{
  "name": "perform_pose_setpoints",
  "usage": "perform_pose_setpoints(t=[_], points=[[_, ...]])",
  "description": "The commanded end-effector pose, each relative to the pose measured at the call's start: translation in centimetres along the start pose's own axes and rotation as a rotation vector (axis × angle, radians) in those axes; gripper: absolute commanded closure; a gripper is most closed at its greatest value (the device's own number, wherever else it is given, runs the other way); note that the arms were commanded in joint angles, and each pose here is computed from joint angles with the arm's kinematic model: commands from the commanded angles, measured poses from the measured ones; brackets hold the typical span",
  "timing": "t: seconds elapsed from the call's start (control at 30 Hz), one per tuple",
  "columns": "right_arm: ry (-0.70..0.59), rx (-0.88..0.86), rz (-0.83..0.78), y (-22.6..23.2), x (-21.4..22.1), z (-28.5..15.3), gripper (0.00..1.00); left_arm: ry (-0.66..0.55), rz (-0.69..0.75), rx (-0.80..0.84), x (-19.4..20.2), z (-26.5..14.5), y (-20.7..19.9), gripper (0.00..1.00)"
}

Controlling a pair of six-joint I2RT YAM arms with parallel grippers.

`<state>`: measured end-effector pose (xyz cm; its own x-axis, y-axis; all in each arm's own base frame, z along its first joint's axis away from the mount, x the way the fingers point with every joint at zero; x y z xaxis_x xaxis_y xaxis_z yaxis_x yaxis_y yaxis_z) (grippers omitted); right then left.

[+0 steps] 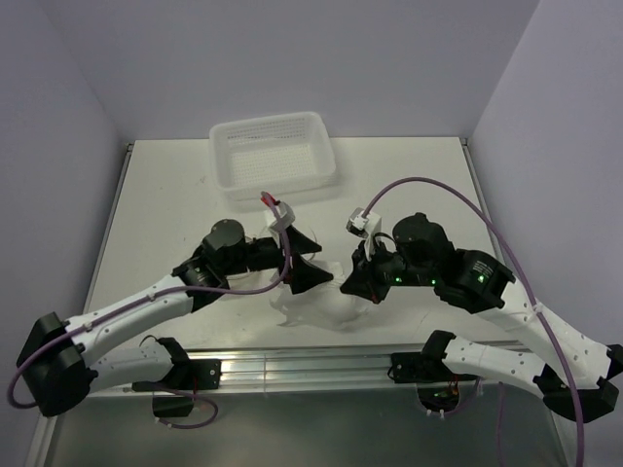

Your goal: Place the bra in the laundry bag and zip it closed

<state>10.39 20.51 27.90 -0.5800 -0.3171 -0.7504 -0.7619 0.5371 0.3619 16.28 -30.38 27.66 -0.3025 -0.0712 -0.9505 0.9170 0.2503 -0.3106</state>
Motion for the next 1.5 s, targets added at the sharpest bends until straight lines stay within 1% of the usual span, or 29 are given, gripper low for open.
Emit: perform_pose_setpoints(t=[0.0,0.07,0.1,0.2,0.3,0.4,0.53,0.57,0.6,0.63,0.67,0.73,0.8,0.87,0.9,1.0,1.1,1.2,1.27,1.3,1.33,1.4,1.47], points=[[-0.030,-0.107,-0.080,1.9,-0.6,-1.4,1.00,0.031,0.068,0.253,-0.5,1.3,-2.6,0.01],[-0.025,-0.102,-0.085,1.8,-0.4,-1.3,1.00,0.038,0.064,0.319,-0.4,1.5,-3.2,0.01],[-0.028,-0.096,-0.085,1.7,-0.4,-1.2,1.00,0.053,0.044,0.383,-0.1,1.2,-4.1,0.01],[-0.034,-0.078,-0.086,1.4,-0.6,-1.1,1.00,0.043,0.034,0.448,-0.3,0.3,-5.2,0.01],[-0.055,-0.035,-0.084,0.9,-1.2,-1.1,1.00,0.056,0.013,0.461,0.3,-0.7,-6.1,0.01],[-0.075,-0.044,-0.091,1.2,-2.0,-1.2,1.00,0.084,-0.022,0.481,1.7,-1.2,-6.9,0.01],[-0.088,-0.086,-0.111,2.0,-2.9,-1.3,1.00,0.121,-0.061,0.460,3.5,-1.2,-6.5,0.01],[-0.081,-0.102,-0.122,2.2,-2.9,-1.2,1.00,0.114,-0.066,0.414,3.5,-0.7,-5.9,0.01],[-0.069,-0.130,-0.129,2.6,-2.8,-1.1,1.00,0.109,-0.027,0.357,3.4,-0.3,-4.9,0.01],[-0.058,-0.174,-0.135,3.2,-2.6,-1.1,1.00,0.113,-0.023,0.284,3.2,0.0,-4.0,0.01],[-0.051,-0.177,-0.139,3.2,-2.5,-1.0,1.00,0.072,-0.013,0.227,2.3,0.1,-3.3,0.01],[-0.032,-0.173,-0.139,3.1,-1.8,-0.8,1.00,0.000,0.003,0.248,0.4,-0.2,-3.4,0.01],[-0.021,-0.168,-0.136,3.0,-1.4,-0.8,1.00,-0.018,0.030,0.224,-0.6,-0.2,-3.2,0.01],[-0.049,-0.181,-0.145,3.2,-1.6,-1.2,1.00,0.025,0.020,0.225,0.2,0.1,-3.0,0.01],[-0.060,-0.176,-0.145,3.1,-1.6,-1.2,1.00,0.051,0.005,0.273,0.8,0.1,-3.7,0.01],[-0.085,-0.136,-0.150,2.7,-2.3,-1.2,1.00,0.125,-0.029,0.345,3.1,0.6,-5.3,0.01],[-0.113,-0.117,-0.154,2.6,-3.5,-1.0,1.00,0.200,-0.053,0.371,5.3,0.8,-6.2,0.01],[-0.129,-0.096,-0.159,2.5,-4.3,-0.9,1.00,0.208,-0.054,0.375,5.7,0.5,-6.5,0.05],[-0.139,-0.083,-0.159,2.3,-4.7,-0.9,1.00,0.194,-0.041,0.359,5.4,0.4,-6.4,0.26],[-0.141,-0.091,-0.160,2.4,-4.8,-1.0,1.00,0.188,-0.038,0.353,5.2,0.4,-6.4,0.41],[-0.143,-0.086,-0.158,2.4,-4.8,-1.1,1.00,0.174,-0.033,0.349,4.8,0.4,-6.4,0.75],[-0.154,-0.058,-0.142,1.9,-4.7,-1.0,1.00,0.157,-0.036,0.330,4.5,0.6,-6.2,1.00],[-0.168,-0.045,-0.125,1.6,-4.6,-1.0,1.00,0.136,-0.036,0.313,4.1,0.7,-6.1,1.00]])
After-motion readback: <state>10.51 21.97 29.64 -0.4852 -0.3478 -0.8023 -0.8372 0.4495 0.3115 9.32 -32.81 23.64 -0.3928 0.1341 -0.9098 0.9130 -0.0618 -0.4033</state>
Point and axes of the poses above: each gripper's point midway between its finger pads, its own z axis out along the fingers, its own y axis along the line the jaws close on, x = y × z, the point moved 3 cm from there along -z, back along the fingers, and after that the axes turned 4 degrees about z, right-handed, at the moved point
